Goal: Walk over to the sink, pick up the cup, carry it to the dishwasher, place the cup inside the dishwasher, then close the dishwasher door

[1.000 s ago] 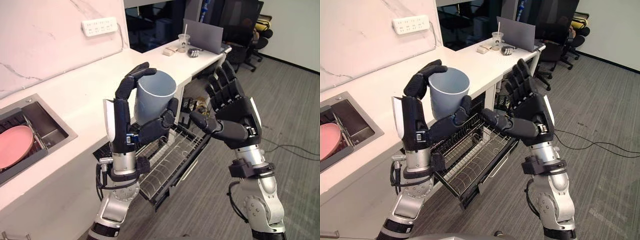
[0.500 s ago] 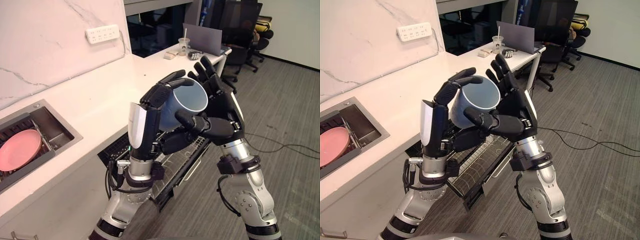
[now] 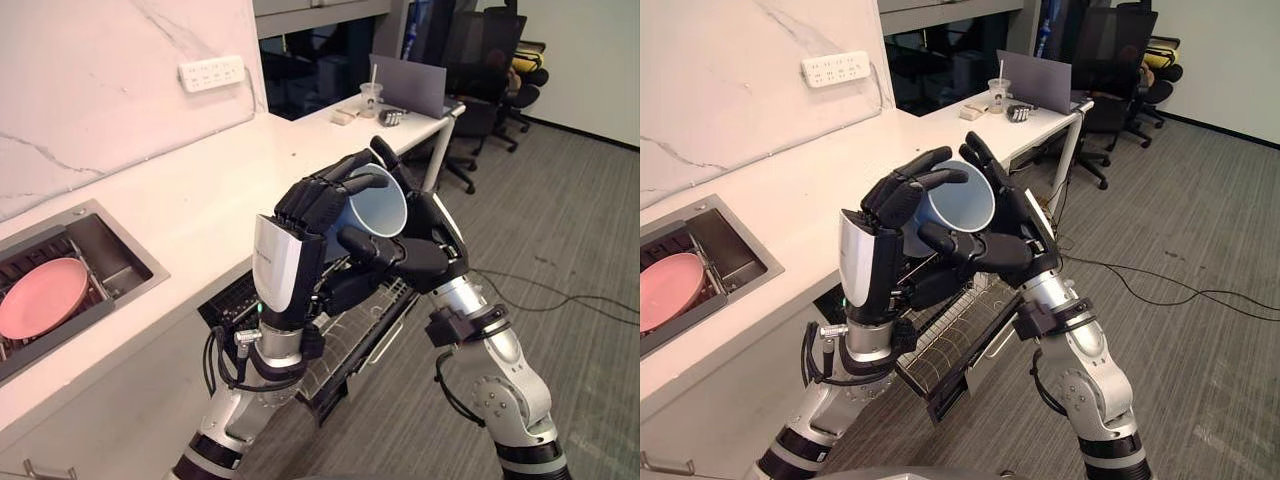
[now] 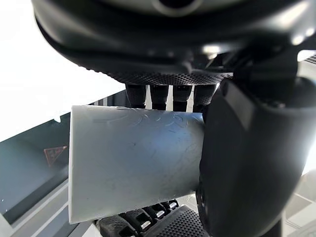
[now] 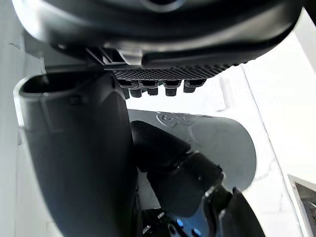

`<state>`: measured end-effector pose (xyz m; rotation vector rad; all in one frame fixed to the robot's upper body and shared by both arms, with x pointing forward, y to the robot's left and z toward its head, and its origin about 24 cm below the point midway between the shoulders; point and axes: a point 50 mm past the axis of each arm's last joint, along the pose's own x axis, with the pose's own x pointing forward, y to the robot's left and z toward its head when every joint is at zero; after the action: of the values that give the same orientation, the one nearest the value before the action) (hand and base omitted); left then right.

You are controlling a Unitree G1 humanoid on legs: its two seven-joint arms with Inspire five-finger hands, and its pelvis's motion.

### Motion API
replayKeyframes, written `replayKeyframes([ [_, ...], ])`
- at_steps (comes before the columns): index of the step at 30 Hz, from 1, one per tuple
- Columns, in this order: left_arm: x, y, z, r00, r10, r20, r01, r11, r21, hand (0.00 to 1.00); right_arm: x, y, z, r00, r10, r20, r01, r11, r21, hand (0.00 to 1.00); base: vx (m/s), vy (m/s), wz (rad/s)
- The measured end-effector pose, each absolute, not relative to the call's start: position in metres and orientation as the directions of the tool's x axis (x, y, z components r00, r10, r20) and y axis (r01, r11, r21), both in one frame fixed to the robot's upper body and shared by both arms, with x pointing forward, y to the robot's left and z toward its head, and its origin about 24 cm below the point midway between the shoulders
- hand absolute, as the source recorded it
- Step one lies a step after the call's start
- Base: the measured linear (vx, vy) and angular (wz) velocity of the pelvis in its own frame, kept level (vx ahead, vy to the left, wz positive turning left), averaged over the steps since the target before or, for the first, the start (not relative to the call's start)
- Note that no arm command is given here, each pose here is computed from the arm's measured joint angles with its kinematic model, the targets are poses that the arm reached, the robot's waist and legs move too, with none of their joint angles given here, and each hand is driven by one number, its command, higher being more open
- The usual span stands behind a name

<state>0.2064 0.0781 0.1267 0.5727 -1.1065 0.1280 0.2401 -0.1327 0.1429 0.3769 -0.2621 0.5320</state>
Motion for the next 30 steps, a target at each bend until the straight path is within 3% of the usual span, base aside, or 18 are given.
replayKeyframes([
  [15, 0.218, 0.077, 0.136, 0.399, -0.179, 0.899, -0.401, 0.848, 0.347, 0.0, 0.257, -0.133, 0.154, 0.809, 0.483, 0.336, -0.573, 0.775, 0.265, 0.0, -0.04, -0.003, 0.02],
  [16, 0.218, 0.077, 0.137, 0.397, -0.185, 0.899, -0.4, 0.847, 0.351, 1.0, 0.257, -0.133, 0.155, 0.81, 0.479, 0.338, -0.571, 0.776, 0.268, 0.0, 0.0, 0.0, 0.0],
  [25, 0.215, 0.064, 0.138, 0.394, -0.203, 0.897, -0.34, 0.874, 0.347, 1.0, 0.259, -0.134, 0.144, 0.845, 0.425, 0.323, -0.531, 0.74, 0.413, 0.0, -0.02, -0.012, 0.0],
  [30, 0.215, 0.064, 0.14, 0.387, -0.176, 0.905, -0.358, 0.876, 0.323, 1.0, 0.258, -0.129, 0.139, 0.851, 0.384, 0.357, -0.524, 0.641, 0.56, 0.0, -0.01, -0.004, 0.0],
])
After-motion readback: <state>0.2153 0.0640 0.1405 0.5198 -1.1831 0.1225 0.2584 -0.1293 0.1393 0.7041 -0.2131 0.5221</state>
